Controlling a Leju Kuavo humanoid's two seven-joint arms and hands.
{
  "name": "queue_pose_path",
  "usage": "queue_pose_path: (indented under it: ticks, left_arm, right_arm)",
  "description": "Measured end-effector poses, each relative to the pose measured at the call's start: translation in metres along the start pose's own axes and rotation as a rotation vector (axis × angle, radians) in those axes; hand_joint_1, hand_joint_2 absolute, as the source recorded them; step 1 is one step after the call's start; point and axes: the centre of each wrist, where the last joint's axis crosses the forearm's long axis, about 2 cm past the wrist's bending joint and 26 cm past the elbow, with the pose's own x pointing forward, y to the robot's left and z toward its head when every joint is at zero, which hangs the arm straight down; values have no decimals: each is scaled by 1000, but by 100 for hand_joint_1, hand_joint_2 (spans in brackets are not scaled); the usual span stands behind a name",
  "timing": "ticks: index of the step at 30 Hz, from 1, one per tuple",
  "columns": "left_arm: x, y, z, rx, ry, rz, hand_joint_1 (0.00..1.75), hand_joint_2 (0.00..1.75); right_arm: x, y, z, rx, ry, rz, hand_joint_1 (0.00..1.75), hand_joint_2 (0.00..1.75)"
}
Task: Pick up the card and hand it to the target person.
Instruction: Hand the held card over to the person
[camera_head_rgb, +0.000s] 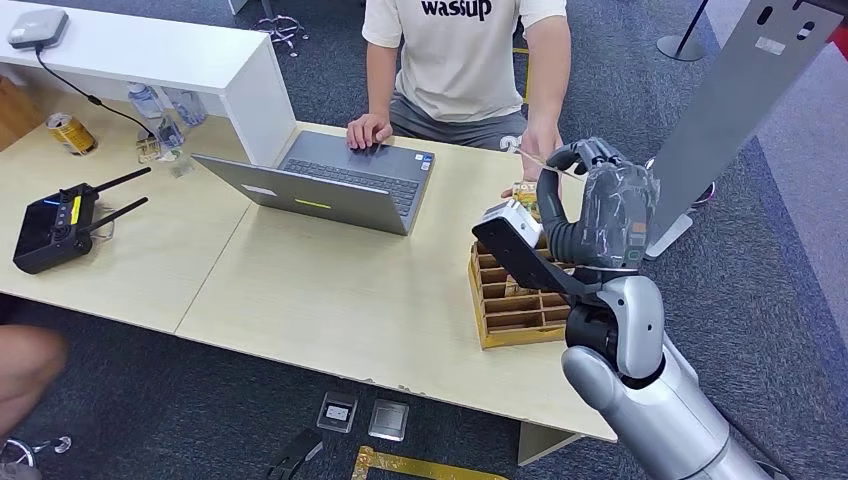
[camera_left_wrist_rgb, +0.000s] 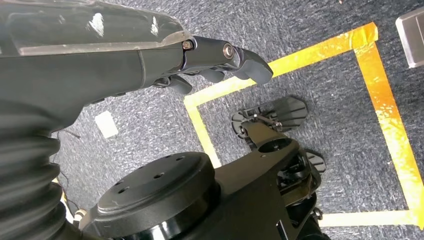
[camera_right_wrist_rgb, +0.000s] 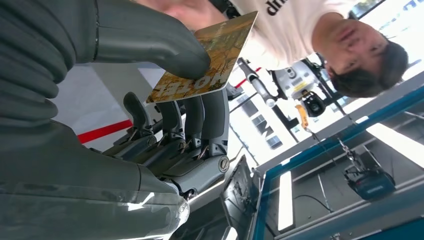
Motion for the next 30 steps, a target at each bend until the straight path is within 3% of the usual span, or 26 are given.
queue_pose_path:
  ticks: [14,18,19,23,30]
  left_arm:
    - [6,-2,-1,-9,-7,-10,0,175]
    - [6,-3,-1,-18,-7,-8,0,175]
    - [6,-3,-1,-22,-6,-6,0,175]
    - [4,-3,-1,-27,-11,6,0,0]
    - [-6,-2,1,5,7,48,0,0]
  right_arm:
    - [-21,53,18,189,96,85,136,175]
    - [-24,60,25,219,111,94,1,175]
    - [-25,61,26,222,113,94,0,175]
    - [-25,64,28,224,122,75,0,175]
    - [-24,68,33,183,173,-278,0,175]
